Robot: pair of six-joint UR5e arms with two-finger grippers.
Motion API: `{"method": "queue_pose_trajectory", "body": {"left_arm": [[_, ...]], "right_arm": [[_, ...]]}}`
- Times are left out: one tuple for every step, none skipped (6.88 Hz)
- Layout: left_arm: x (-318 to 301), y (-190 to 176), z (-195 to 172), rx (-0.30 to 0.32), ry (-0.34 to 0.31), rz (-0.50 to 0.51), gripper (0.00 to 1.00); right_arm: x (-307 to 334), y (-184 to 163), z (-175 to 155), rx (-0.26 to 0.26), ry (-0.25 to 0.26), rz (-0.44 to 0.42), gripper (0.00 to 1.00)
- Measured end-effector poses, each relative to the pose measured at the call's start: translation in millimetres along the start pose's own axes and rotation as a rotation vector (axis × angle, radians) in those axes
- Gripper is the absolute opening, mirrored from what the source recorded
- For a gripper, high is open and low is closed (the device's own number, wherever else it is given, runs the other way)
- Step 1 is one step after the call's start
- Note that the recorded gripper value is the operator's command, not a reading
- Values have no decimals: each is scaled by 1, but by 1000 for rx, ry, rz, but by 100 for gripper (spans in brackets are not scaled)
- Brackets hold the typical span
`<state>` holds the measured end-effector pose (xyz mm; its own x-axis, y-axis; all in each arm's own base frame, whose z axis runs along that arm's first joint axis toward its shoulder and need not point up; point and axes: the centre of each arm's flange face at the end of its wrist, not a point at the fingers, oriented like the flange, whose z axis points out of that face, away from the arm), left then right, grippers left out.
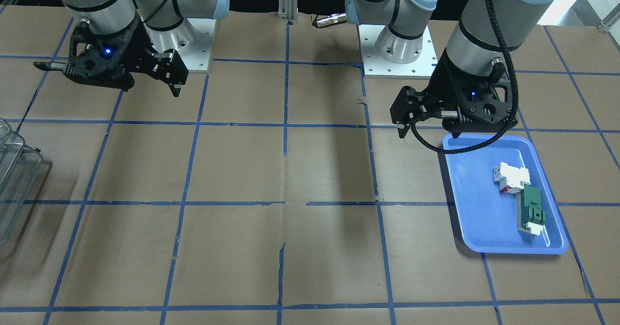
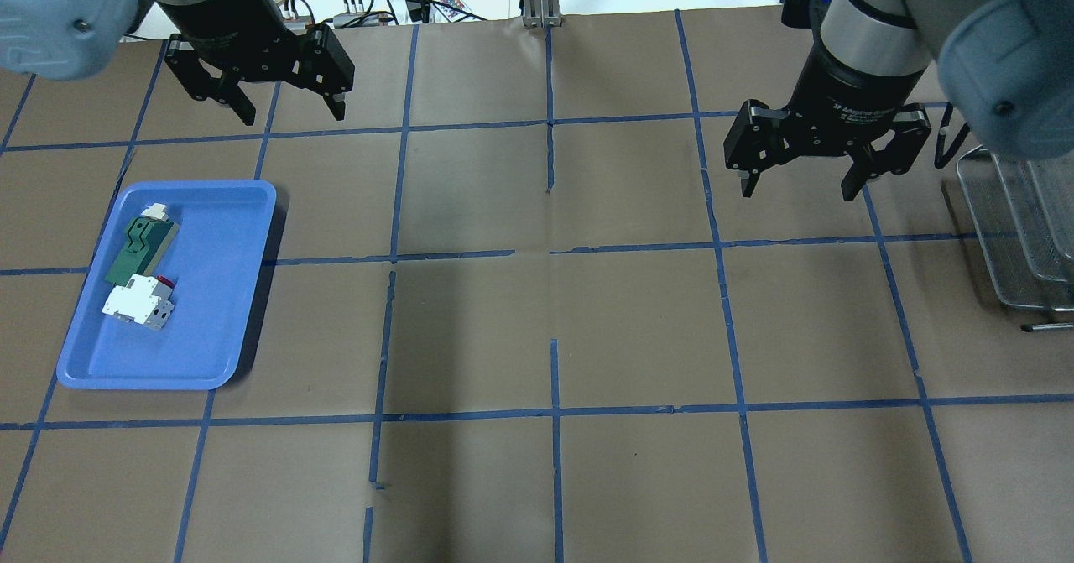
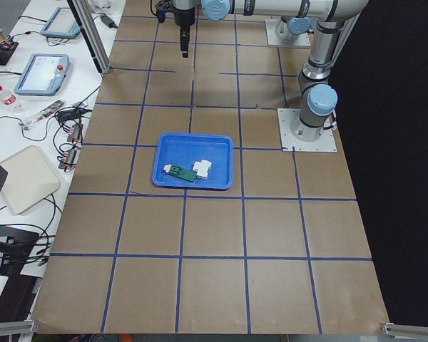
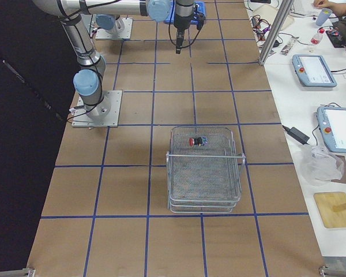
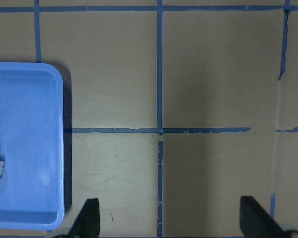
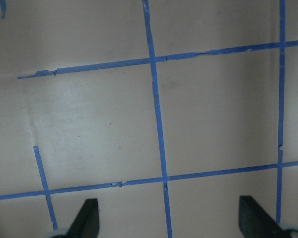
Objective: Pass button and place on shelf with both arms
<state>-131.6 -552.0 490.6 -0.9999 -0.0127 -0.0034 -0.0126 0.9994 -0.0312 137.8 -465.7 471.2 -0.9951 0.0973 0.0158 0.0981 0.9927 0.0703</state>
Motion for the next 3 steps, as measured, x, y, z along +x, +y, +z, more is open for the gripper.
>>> {"method": "queue_pose_trajectory", "body": {"left_arm": [[0,0,0,0,0,1,100],[1,0,0,0,0,1,100],[1,0,0,0,0,1,100]], "right_arm": [[-2,5,-4,3,-14,-8,100],[-4,7,-8,3,-31,-11,100],[-4,9,-11,7,-38,-14,100]]}}
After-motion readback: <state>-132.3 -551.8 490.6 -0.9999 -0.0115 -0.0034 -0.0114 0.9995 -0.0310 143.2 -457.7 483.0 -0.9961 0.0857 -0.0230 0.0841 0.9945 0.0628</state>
